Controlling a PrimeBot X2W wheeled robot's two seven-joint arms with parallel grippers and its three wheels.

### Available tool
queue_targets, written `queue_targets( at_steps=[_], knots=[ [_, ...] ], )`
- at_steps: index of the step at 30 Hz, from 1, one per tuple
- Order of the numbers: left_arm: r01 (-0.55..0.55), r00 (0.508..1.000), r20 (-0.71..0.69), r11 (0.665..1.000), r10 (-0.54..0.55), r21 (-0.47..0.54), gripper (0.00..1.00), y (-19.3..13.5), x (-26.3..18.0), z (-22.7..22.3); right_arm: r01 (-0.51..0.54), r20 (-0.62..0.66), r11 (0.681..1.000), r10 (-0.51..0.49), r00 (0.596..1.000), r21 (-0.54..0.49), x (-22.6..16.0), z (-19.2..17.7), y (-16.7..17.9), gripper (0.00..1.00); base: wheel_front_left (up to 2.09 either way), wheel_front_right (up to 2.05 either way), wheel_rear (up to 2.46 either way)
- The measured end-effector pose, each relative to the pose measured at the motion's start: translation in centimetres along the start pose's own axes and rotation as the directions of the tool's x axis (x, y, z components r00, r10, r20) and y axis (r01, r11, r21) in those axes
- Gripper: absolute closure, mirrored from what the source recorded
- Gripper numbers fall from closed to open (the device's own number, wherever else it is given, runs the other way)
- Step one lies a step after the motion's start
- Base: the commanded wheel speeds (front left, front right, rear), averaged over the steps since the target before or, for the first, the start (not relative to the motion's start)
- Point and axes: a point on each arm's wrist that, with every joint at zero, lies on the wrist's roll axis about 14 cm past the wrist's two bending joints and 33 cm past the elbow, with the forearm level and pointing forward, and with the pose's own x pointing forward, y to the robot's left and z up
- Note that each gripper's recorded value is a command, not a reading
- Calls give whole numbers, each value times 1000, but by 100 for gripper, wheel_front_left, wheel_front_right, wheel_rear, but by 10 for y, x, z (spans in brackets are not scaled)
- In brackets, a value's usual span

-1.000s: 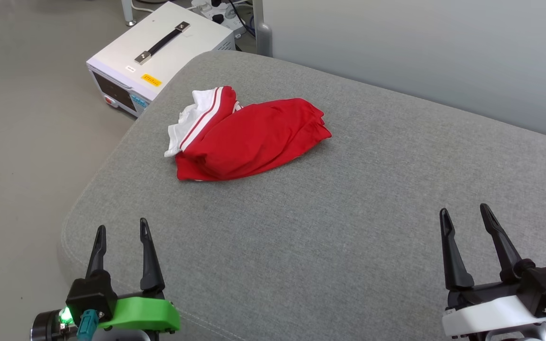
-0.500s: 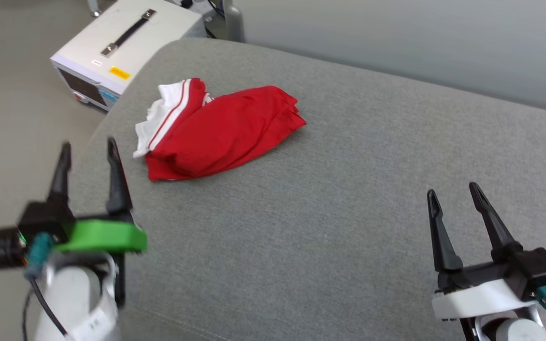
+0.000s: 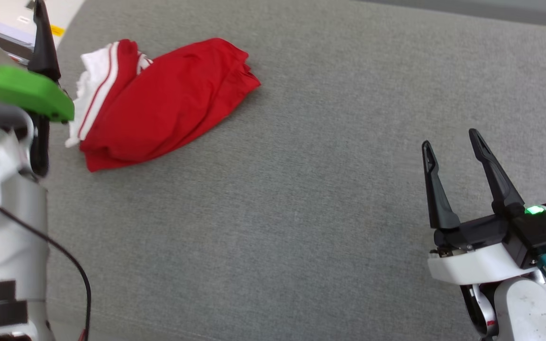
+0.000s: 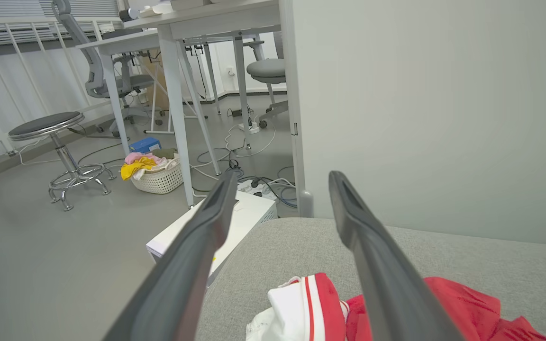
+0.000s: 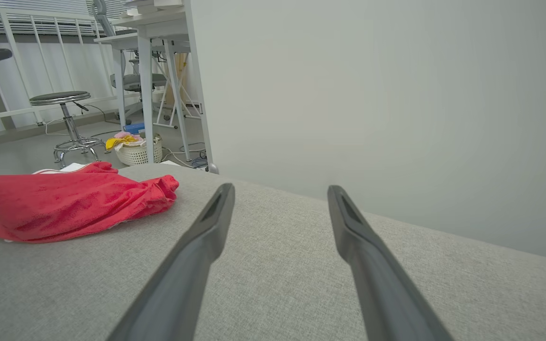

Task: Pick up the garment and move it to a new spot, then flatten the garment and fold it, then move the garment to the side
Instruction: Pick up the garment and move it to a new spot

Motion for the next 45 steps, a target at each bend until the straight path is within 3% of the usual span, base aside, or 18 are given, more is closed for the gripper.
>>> queue_targets(
  at_steps=[2,5,7,12,15,16,19,21,25,27,28,29,30,37,45],
  knots=[
    [54,990,-134,998,-51,23,0,-14,16,-21,13,-13,1000,-13,1000,-3,0,-7,-6,0,0,0,0],
    [139,937,-321,990,-140,-26,0,-43,28,-53,38,-29,999,-38,999,-11,0,-15,-17,0,0,0,0],
    [191,869,-458,981,-186,-35,0,-58,27,-78,52,-43,999,-53,998,-12,-2,-21,-22,0,0,0,0],
    [263,644,-721,959,-256,-105,0,-77,4,-131,79,-63,997,-80,995,-19,-4,-31,-34,0,0,0,0],
    [280,532,-806,952,-259,-121,0,-77,-10,-152,90,-67,995,-92,993,-30,-5,-33,-39,0,0,0,0],
    [277,449,-859,952,-245,-127,0,-74,-22,-169,97,-73,995,-100,992,-33,-5,-36,-42,0,0,0,0],
    [264,344,-912,955,-223,-134,0,-71,-39,-193,105,-73,994,-108,991,-39,-4,-38,-46,0,0,0,0],
    [266,297,-929,954,-219,-140,0,-73,-47,-204,110,-77,993,-113,991,-43,-4,-40,-49,0,0,0,0],
    [263,252,-943,954,-216,-148,0,-76,-54,-218,119,-81,992,-123,989,-49,-6,-41,-53,0,0,0,0],
    [268,242,-946,952,-215,-148,0,-78,-55,-220,122,-81,991,-126,989,-53,-6,-41,-55,0,0,0,0],
    [272,239,-947,951,-216,-149,8,-79,-55,-220,123,-79,991,-127,989,-53,-7,-40,-55,0,0,0,0],
    [282,239,-947,949,-215,-145,71,-80,-55,-219,124,-78,991,-128,989,-54,-7,-39,-55,0,0,0,0],
    [288,243,-945,947,-218,-144,100,-81,-55,-219,123,-76,991,-127,989,-55,-6,-38,-55,0,0,0,0],
    [371,348,-899,920,-265,-128,100,-92,-48,-196,114,-45,992,-117,992,-57,-5,-24,-50,0,0,0,0],
    [512,582,-729,859,-359,-15,100,-106,-13,-112,108,-1,993,-108,994,-50,-10,2,-41,0,0,0,0]
  ],
)
